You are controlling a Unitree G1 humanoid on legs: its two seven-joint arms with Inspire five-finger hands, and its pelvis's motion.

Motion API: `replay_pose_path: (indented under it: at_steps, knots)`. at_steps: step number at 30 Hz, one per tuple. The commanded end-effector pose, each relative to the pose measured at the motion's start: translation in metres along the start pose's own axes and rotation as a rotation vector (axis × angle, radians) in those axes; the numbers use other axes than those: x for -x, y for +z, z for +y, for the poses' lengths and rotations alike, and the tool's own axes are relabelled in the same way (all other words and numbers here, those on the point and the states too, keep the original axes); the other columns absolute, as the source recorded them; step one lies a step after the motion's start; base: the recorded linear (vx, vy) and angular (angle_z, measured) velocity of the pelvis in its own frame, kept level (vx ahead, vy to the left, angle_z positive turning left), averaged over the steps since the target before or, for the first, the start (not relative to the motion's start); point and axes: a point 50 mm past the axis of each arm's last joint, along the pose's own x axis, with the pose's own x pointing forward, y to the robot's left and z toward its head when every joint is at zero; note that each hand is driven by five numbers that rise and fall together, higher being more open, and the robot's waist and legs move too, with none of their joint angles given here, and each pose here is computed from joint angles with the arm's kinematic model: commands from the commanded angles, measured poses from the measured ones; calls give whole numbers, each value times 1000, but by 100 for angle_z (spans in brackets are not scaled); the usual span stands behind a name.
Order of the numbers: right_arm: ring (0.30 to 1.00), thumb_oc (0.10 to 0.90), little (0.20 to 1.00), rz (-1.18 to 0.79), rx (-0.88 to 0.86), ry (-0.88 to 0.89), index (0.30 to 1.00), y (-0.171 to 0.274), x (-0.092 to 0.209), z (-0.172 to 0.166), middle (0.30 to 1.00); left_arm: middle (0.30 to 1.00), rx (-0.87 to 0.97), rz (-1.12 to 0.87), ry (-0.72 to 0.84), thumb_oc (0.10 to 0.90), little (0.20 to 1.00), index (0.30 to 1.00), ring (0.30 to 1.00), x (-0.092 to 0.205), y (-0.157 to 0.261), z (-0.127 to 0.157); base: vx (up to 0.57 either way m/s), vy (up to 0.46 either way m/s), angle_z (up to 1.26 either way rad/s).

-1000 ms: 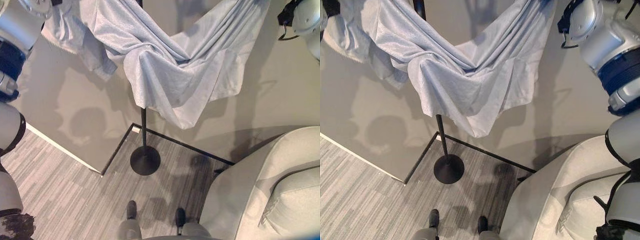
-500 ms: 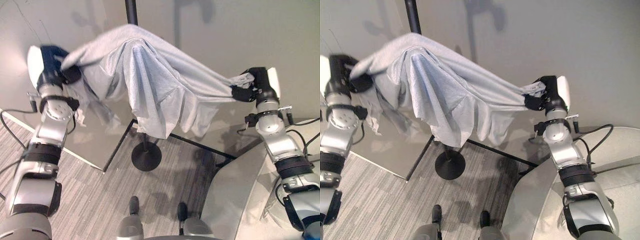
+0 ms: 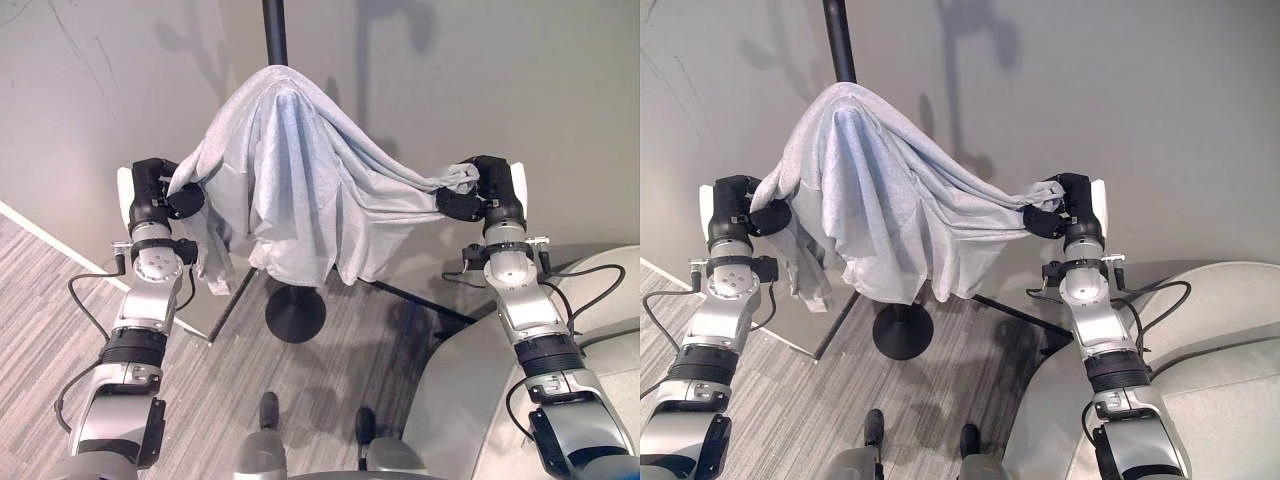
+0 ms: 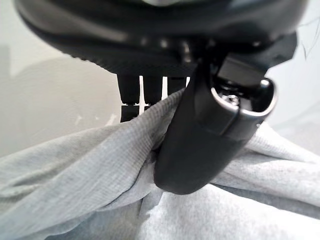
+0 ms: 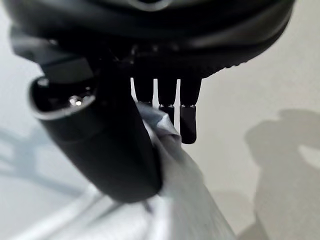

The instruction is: Hang the clothes on the sofa on the clothes rack.

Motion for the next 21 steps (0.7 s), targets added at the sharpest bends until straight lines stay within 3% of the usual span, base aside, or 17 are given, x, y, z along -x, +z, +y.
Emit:
replay_pose_path:
  at_steps: [1,10,15,21]
  knots:
    - [900,800,900,-214,-36,-71,900,39,-8,-24,900,900,76,-178,60,800,900,900,900,-12,40,15,0,0,0]
    - [900,800,900,-101,-2,-25,900,1,9,-26,900,900,139,-155,18,800,900,900,900,-1,29,16,0,0,0]
    - [900,800,900,-45,21,-1,900,-20,24,-34,900,900,184,-170,60,800,900,900,900,10,24,34,3,0,-2]
    - [900,800,900,45,-83,78,900,-47,51,-28,900,900,160,-195,15,800,900,900,900,29,18,46,0,0,0]
